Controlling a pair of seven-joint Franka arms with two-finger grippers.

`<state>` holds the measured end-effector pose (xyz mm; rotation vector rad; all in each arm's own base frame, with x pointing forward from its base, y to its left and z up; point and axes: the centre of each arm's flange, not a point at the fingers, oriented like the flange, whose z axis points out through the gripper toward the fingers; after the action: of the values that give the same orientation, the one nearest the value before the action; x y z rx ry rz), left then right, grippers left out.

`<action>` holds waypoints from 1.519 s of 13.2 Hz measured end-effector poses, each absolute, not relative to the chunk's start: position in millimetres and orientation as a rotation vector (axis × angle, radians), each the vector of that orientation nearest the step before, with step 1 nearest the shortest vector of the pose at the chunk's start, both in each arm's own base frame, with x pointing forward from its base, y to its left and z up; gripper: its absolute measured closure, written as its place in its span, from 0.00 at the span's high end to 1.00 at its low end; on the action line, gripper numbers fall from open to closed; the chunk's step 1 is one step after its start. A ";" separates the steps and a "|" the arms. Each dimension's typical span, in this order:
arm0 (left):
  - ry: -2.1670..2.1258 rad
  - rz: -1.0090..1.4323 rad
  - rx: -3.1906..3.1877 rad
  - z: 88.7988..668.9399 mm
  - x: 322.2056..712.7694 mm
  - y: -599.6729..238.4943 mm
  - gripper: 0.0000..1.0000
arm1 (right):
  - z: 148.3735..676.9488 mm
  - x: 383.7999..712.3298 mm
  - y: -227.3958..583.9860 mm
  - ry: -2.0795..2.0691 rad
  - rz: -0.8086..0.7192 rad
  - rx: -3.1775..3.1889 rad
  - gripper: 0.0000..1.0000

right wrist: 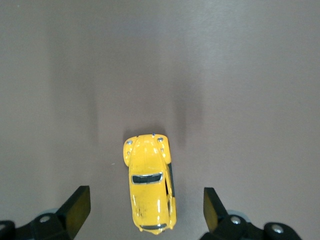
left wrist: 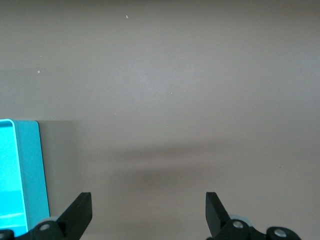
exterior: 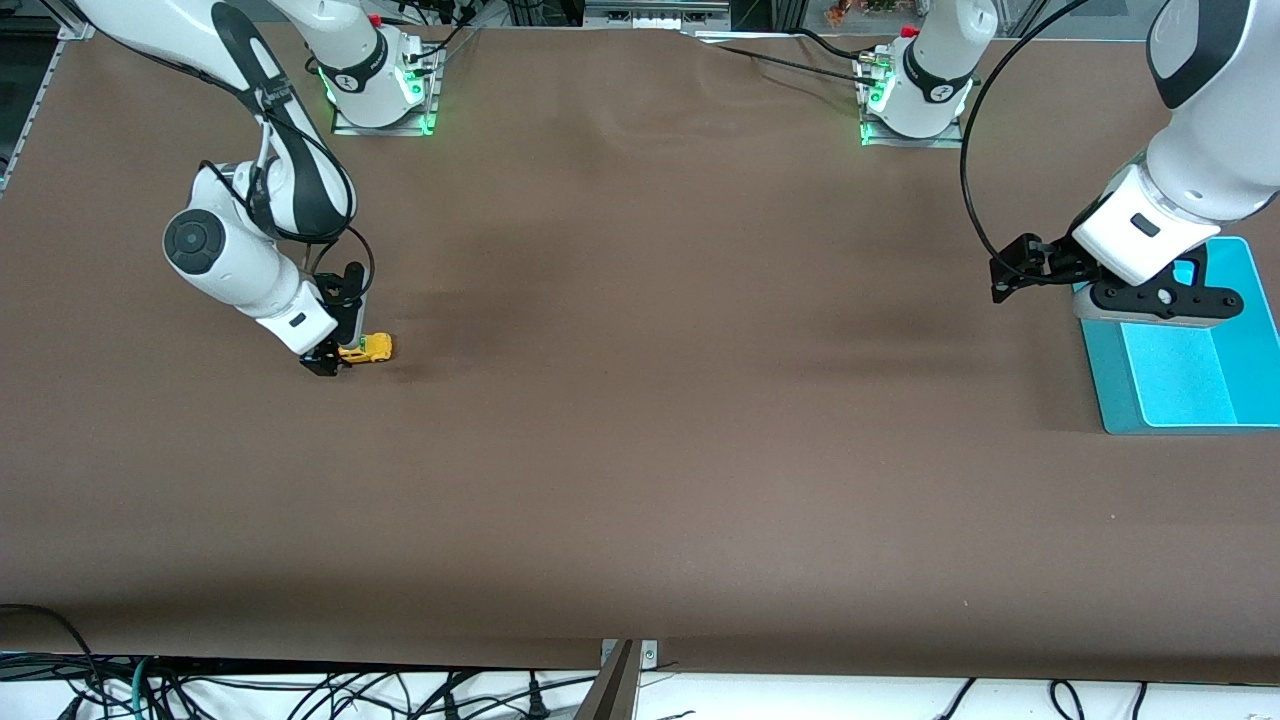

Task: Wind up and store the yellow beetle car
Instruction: 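Close the right gripper on the yellow car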

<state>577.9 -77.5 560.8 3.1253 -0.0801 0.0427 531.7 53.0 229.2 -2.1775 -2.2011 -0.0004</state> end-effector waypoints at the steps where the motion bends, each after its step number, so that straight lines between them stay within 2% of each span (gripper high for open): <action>1: -0.080 0.044 3.125 561.0 578.4 -77.5 1.00 | 224.0 530.9 50.8 -2.209 0.009 -2.160 1.00; 6: -0.074 0.051 3.125 562.7 579.5 -75.3 1.00 | 200.4 525.0 32.9 -2.235 0.016 -2.116 1.00; 8: -0.054 0.067 3.125 565.2 581.7 -68.3 1.00 | 194.9 523.8 31.9 -2.238 0.011 -2.116 0.96; 9: -0.048 0.087 3.123 570.6 583.8 -66.4 1.00 | 194.2 523.9 32.0 -2.241 0.009 -2.115 0.89; 12: -0.042 0.086 3.123 586.0 583.4 -63.6 1.00 | 195.7 525.1 33.9 -2.252 -0.005 -2.113 0.50; 13: -0.027 0.069 3.125 587.0 582.6 -58.1 1.00 | 197.4 525.4 37.5 -2.260 -0.011 -2.106 0.44; 20: 0.011 0.059 3.127 587.0 584.7 -43.9 1.00 | 201.6 526.3 68.1 -2.254 -0.038 -2.100 0.44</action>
<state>584.7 -43.9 587.0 3.1268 0.0107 0.0588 526.3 68.1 201.6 -2.0996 -2.2538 -0.0376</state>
